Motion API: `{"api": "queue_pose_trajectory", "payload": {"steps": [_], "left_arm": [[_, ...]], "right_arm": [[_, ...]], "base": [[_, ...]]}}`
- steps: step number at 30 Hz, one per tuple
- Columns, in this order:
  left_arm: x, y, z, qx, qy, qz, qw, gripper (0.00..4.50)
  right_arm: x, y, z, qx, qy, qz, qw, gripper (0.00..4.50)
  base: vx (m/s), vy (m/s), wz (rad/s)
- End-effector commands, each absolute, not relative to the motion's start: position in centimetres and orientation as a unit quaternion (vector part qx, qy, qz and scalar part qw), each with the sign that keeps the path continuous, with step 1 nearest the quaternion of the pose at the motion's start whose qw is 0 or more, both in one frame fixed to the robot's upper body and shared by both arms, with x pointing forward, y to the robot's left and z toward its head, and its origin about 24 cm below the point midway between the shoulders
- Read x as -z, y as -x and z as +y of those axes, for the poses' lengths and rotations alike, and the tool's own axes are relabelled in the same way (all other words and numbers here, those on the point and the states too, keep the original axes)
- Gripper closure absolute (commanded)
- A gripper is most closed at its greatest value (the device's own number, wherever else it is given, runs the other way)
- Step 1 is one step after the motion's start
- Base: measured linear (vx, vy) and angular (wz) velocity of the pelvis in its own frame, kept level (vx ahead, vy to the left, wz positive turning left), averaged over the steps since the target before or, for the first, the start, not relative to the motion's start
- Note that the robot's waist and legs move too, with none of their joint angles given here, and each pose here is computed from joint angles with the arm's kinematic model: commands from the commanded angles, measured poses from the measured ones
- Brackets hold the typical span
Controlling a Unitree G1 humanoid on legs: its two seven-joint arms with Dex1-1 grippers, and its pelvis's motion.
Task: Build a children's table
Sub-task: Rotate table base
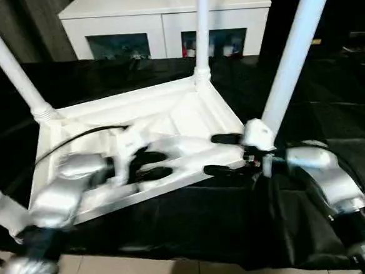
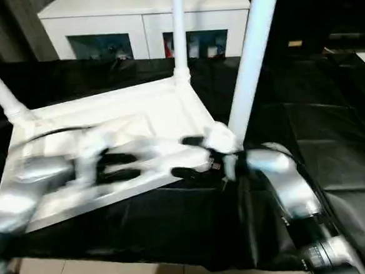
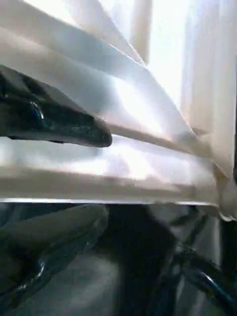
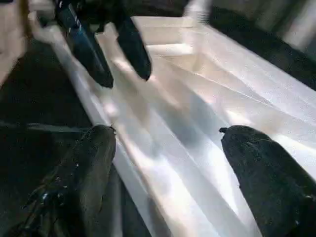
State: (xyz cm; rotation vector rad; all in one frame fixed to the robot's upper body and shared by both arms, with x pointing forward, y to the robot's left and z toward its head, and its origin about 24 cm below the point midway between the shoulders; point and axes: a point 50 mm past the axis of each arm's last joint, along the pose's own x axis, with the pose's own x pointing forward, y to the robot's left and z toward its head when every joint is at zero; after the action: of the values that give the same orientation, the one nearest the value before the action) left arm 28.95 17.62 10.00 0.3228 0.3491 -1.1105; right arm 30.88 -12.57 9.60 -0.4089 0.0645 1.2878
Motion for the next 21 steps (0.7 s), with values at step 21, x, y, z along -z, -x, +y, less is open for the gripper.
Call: {"api": "queue_pose_trajectory", "payload": {"steps": [21], "left_arm": [[-11.7, -24.7, 17.9, 0.496, -0.156, 0.206, 0.829, 1.99]], "right_arm": [[-7.2, -34.3, -10.0, -0.657, 0.376, 0.115, 0.644, 2.09]], "base": [[0.000, 0.000, 0.00]]}}
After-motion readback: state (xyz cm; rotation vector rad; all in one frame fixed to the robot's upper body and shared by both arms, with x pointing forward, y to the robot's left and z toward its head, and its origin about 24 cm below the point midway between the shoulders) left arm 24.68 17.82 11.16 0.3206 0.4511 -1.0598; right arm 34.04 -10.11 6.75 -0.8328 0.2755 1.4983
